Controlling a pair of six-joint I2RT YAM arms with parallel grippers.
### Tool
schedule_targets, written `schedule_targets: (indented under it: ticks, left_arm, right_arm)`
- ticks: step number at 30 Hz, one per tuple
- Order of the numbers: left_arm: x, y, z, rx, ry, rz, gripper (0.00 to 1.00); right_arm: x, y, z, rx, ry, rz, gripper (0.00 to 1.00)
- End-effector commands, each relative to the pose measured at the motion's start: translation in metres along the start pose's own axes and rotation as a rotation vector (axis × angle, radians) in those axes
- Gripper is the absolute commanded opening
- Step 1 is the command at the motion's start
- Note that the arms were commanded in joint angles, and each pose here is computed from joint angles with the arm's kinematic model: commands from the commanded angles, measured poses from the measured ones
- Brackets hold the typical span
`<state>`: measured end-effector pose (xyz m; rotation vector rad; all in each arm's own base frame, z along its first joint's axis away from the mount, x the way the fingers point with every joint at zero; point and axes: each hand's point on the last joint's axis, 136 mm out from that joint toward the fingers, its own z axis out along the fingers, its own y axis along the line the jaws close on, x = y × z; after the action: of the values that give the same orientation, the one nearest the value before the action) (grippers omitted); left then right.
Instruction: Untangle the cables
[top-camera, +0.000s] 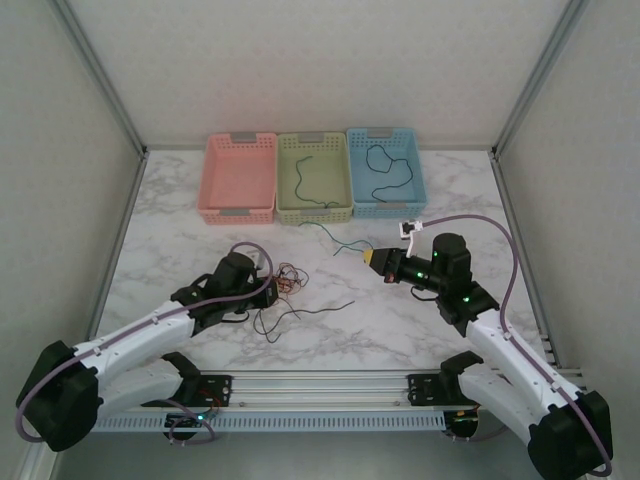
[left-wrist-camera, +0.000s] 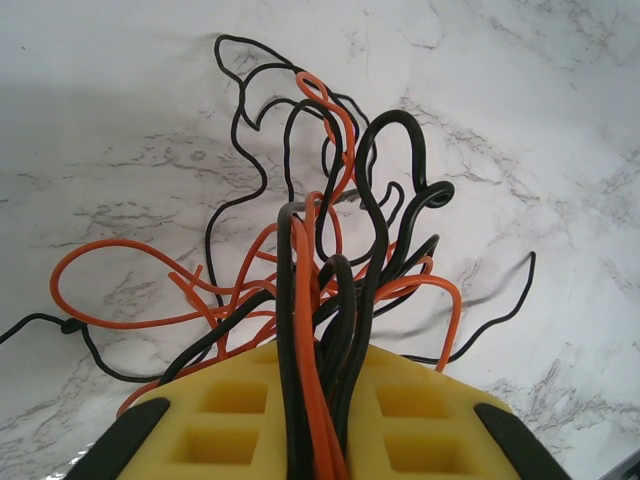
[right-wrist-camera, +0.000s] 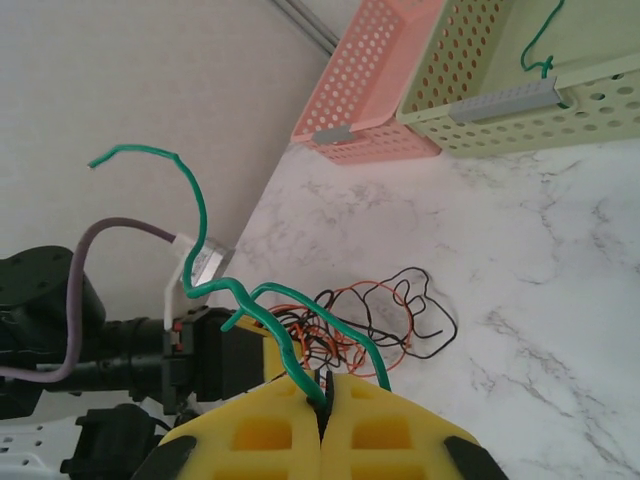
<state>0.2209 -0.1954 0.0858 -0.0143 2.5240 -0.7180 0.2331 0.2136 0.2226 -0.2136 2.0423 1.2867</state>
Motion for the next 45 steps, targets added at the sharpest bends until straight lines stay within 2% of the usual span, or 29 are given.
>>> schedule_targets:
  ticks: [1,4,8,11,17,25,32,45]
  left_arm:
    - [0.000,-0.002,0.005,0.016,0.006,-0.015,0.00]
    - [0.001,-0.002,0.009,0.016,0.017,-0.015,0.00]
    - [0.001,-0.003,0.011,0.014,0.028,-0.010,0.00]
    - [0.000,-0.003,0.013,0.014,0.026,-0.013,0.00]
    - [0.000,-0.005,0.015,0.021,0.031,-0.011,0.00]
    - [0.004,-0.003,0.018,0.014,0.046,-0.013,0.00]
    - [0.000,-0.006,0.014,0.016,0.042,-0.003,0.00]
    - [0.006,0.003,0.008,0.003,0.033,-0.005,0.00]
  right_arm:
    - [-0.014,0.019,-0.004,-0.053,-0.023,-0.008,0.00]
    - [-0.019,0.020,-0.002,-0.057,-0.033,0.073,0.00]
    - [-0.038,0.035,0.003,-0.093,-0.023,0.343,0.00]
    - [-0.054,0.048,0.000,-0.137,-0.075,0.471,0.00]
    - [-0.066,0.039,-0.009,-0.087,-0.168,0.667,0.00]
    - [-0.083,0.025,0.006,-0.037,-0.212,0.744,0.00]
    - [-0.114,-0.007,0.034,0.163,-0.252,0.718,0.00]
    - [-0.157,-0.078,0.160,0.407,-0.079,0.702,0.00]
